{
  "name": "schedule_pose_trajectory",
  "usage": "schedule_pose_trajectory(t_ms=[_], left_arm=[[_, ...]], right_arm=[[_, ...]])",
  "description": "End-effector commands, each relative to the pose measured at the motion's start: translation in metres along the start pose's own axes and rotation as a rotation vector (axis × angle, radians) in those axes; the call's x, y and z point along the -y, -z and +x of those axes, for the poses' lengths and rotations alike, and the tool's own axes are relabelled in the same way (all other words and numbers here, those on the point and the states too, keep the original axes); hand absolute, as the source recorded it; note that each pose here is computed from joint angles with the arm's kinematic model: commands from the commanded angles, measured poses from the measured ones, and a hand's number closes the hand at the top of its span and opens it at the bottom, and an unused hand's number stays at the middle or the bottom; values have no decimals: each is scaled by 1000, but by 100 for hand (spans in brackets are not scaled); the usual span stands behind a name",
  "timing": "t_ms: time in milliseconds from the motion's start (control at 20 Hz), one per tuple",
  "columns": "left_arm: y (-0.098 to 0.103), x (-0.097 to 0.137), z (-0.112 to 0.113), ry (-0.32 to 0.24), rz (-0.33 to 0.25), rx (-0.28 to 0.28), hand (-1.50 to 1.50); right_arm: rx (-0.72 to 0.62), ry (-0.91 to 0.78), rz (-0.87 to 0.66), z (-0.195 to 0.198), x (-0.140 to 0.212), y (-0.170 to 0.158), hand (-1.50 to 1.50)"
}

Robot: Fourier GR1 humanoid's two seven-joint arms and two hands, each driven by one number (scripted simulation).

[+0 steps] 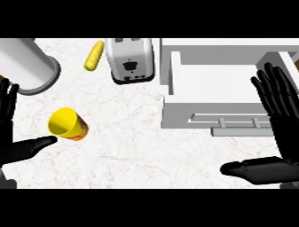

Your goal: Pick up the cup, place it into the drawer and close the drawer

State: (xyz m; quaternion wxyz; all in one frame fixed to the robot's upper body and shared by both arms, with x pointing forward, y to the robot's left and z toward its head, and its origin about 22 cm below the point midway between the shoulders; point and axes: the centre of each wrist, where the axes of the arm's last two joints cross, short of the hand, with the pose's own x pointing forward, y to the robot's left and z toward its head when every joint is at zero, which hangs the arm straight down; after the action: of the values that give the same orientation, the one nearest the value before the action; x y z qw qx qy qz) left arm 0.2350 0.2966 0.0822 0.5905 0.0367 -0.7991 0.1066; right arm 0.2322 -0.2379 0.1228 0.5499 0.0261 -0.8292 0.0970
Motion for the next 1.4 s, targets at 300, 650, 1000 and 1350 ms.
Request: schedule_pose_trajectory(t_ms=[300,650,1000,1350], left_arm=[[18,-29,-72,57,68,-118,-150],[-17,-78,-109,99,140,-168,-150],[-31,-84,-156,86,158,-210,-150],[-38,-87,-193,110,153,-223,-150]], right_arm=[[19,-16,22,5,16,27,-150],[40,-20,16,-12,-9,29,-150],[45,-19,3,-16,18,46,-150],[29,-7,19,10,14,42,-150]])
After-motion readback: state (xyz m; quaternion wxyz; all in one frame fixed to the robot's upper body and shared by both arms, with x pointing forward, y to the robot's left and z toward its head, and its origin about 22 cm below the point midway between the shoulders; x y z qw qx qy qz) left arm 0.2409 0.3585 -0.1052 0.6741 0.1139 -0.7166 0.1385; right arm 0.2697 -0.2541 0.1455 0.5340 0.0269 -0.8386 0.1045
